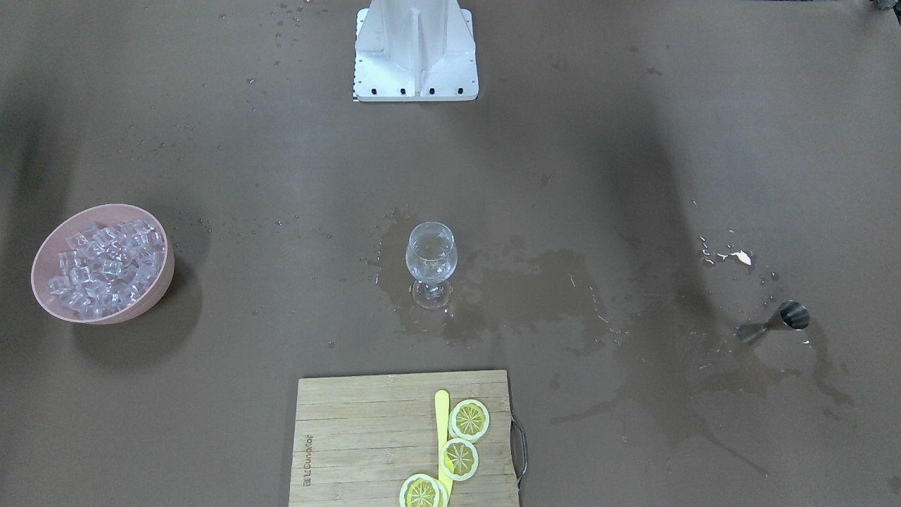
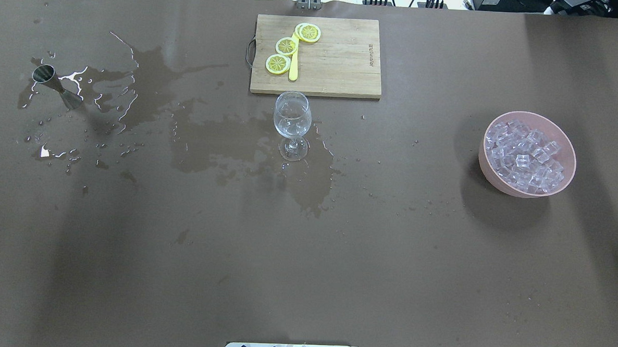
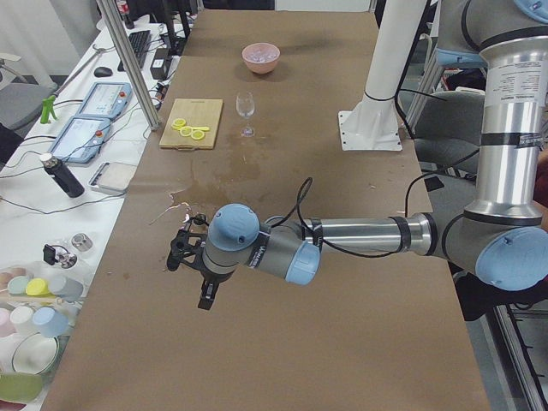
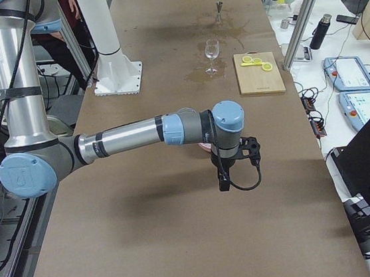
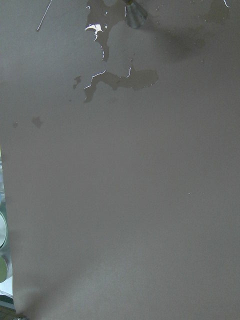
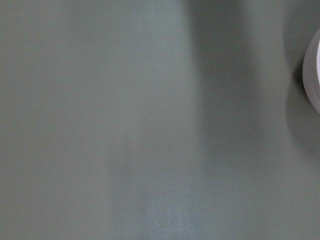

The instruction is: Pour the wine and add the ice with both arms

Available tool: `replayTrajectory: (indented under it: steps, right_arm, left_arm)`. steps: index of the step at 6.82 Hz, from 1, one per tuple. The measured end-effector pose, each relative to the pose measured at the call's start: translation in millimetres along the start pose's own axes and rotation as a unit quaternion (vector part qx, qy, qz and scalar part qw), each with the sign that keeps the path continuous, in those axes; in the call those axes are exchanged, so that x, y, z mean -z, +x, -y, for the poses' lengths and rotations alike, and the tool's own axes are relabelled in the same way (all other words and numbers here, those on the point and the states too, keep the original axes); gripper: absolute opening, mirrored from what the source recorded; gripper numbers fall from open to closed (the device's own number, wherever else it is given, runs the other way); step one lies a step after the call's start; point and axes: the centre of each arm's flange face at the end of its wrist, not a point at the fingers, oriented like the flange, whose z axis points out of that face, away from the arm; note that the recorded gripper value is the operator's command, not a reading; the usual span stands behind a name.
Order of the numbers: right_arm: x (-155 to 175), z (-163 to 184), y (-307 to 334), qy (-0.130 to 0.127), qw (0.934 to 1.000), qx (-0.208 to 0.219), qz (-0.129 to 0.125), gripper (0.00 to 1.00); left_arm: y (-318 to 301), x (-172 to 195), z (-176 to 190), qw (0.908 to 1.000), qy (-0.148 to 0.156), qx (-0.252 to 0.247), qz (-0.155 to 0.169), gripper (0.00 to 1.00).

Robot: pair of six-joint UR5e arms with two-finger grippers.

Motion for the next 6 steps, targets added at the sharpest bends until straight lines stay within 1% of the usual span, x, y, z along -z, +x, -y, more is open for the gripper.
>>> replayTrajectory:
  steps: [2,4,6]
  right_arm:
    - [0.8,-0.1,-0.7,0.0,1.0,0.0,0.0,1.0]
    - [8.2,-0.2,-12.0,0.006,1.0,0.001,0.002,1.0]
    - [17.8,-1.6,-53.2,0.015,0.9999,0.0,0.008,1.0]
  left_arm:
    - [-0.8,-1.2,4.3,1.0,0.0,0.002,0.0,0.98]
    - [2.3,0.9,7.3,1.0,0.003,-0.001,-0.001,0.98]
    - [6.8,3.6,23.4,0.9999,0.009,-0.008,0.0,0.98]
